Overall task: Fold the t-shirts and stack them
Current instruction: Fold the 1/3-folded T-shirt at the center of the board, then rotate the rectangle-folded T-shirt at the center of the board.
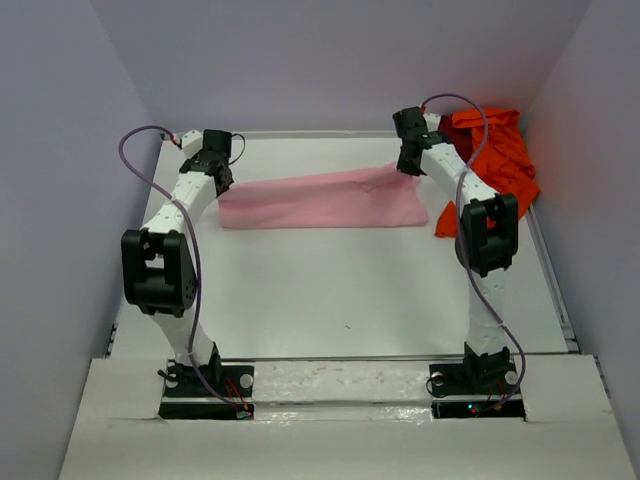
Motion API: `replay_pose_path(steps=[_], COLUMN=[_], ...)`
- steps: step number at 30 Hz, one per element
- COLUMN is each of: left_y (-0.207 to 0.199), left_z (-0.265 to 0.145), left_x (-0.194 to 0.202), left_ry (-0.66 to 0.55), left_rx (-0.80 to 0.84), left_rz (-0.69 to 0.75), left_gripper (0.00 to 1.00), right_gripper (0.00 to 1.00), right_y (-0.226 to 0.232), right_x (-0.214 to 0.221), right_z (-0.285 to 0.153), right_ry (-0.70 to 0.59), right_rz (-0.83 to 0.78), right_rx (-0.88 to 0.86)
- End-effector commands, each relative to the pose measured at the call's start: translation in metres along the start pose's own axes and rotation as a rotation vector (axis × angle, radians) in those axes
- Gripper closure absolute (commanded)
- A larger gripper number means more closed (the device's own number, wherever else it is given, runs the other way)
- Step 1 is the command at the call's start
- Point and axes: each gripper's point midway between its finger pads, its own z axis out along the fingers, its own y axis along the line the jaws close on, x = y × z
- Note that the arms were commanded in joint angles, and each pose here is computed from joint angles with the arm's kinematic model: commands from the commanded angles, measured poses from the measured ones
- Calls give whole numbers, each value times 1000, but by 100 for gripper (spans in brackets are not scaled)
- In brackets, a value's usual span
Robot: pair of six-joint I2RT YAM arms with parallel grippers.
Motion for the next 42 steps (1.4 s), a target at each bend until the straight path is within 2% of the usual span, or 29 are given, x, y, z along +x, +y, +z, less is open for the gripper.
replay_pose_path(steps=[1, 2, 3, 4, 7, 8, 17, 23, 28, 30, 35, 42], left_y=[-1, 0, 0, 1, 4, 5, -5, -29, -76, -92, -109, -114], left_z=[14, 17, 18, 18, 17, 17, -5, -16, -25, -30, -17, 1], left_x=[6, 11, 10, 10, 8, 6, 4, 49, 93, 99, 109, 111], left_ry=[-7, -2, -9, -13, -38, -46, -46, 30, 137, 133, 150, 131], left_rx=[-11, -15, -13, -18, -22, -29, 52, 149, 281, 306, 323, 303], left_rz=[-10, -6, -11, -16, -34, -32, -41, 26, 101, 133, 167, 218], left_gripper=[81, 73, 59, 55, 45, 44, 44, 44, 44, 45, 45, 45], right_gripper=[95, 87, 74, 56, 40, 38, 36, 37, 37, 37, 38, 39], right_y=[3, 5, 1, 1, 4, 4, 2, 12, 10, 5, 1, 7], right_x=[-13, -9, -11, -10, -13, -15, -17, 14, 46, 61, 83, 88], right_z=[9, 14, 17, 18, 18, 17, -6, -22, -35, -36, -30, -19], right_ry=[-33, -23, -23, -21, -30, -34, -32, 27, 91, 124, 159, 168], right_rz=[43, 37, 42, 41, 37, 34, 42, 10, 5, 3, -8, -17], right_rx=[1, -1, 6, 5, -6, -10, -61, -124, -149, -153, -153, -164])
